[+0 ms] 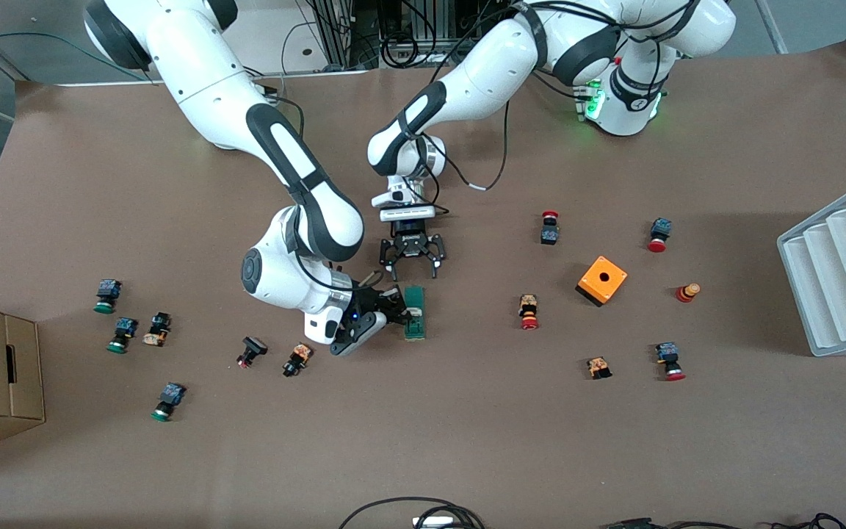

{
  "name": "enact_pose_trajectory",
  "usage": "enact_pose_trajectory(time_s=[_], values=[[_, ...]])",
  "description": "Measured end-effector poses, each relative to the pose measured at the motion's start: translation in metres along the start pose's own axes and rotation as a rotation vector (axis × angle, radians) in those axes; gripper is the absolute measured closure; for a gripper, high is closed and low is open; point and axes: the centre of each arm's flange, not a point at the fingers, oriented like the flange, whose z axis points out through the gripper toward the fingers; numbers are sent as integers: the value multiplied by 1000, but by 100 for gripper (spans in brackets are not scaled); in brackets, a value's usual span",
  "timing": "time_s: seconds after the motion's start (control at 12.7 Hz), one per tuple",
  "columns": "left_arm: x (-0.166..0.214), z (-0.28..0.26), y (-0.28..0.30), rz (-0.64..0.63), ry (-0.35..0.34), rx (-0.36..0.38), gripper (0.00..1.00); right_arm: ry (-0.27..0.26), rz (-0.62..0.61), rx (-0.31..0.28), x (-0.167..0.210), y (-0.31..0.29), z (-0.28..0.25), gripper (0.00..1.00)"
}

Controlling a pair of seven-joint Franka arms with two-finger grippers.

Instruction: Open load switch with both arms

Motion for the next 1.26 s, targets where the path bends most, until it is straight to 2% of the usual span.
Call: enact_pose_trajectory(time_s=[1.26], values=[[-1,1,-1,-13,12,1,0,1,2,-2,2,4,3,85]])
